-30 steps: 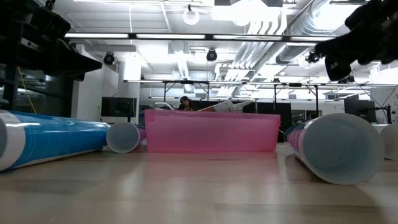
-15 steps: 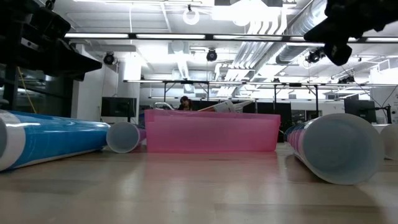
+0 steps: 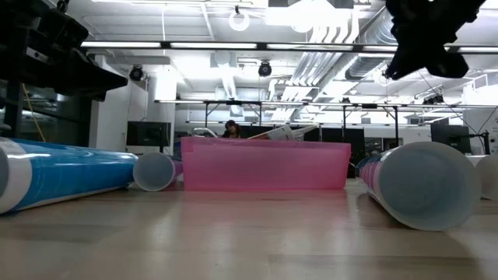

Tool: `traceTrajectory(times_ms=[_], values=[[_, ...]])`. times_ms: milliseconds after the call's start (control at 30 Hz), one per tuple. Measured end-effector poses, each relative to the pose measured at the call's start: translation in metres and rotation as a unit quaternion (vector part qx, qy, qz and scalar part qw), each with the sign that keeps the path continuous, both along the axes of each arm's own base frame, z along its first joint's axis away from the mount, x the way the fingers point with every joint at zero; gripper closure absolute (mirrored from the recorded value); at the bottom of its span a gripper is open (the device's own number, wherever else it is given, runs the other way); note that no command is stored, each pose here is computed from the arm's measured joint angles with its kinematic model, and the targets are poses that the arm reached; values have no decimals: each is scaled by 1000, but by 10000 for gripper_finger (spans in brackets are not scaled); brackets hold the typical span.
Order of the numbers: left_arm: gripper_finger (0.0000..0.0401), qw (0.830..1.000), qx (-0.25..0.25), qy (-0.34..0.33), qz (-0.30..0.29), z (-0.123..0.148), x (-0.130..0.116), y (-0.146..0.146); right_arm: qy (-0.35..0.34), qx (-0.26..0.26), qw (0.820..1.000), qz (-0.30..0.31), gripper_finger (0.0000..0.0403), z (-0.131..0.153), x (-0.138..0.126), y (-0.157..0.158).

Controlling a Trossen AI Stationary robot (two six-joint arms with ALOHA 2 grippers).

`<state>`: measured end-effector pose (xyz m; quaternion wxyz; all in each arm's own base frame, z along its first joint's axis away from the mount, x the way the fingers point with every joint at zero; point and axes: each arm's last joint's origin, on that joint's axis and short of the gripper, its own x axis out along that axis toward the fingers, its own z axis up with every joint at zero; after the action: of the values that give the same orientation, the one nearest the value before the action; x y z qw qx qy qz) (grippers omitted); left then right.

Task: Pick & place silicon tubes, Sealant and Lysol wipes
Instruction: Put the orange sealant into the transparent bin

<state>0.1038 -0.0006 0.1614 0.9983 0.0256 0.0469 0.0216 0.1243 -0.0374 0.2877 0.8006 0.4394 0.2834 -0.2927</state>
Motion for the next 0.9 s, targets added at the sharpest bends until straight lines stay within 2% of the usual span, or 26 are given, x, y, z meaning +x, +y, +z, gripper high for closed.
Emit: traceTrajectory(times_ms=[233, 400, 533, 767, 900], values=[[401, 1000, 0, 0, 0, 0, 0, 0, 73, 36, 997, -7, 225, 1, 24, -7], [401, 1000, 0, 0, 0, 0, 0, 0, 110, 95, 989, -3, 163, -10, 41, -9], [401, 1000, 0, 0, 0, 0, 0, 0, 150, 134, 979, -14, 145, -22, 50, -11], [401, 1000, 0, 0, 0, 0, 0, 0, 206, 162, 965, -30, 143, -37, 59, -10], [401, 1000, 0, 0, 0, 0, 0, 0, 253, 154, 955, -39, 143, -47, 64, -10]])
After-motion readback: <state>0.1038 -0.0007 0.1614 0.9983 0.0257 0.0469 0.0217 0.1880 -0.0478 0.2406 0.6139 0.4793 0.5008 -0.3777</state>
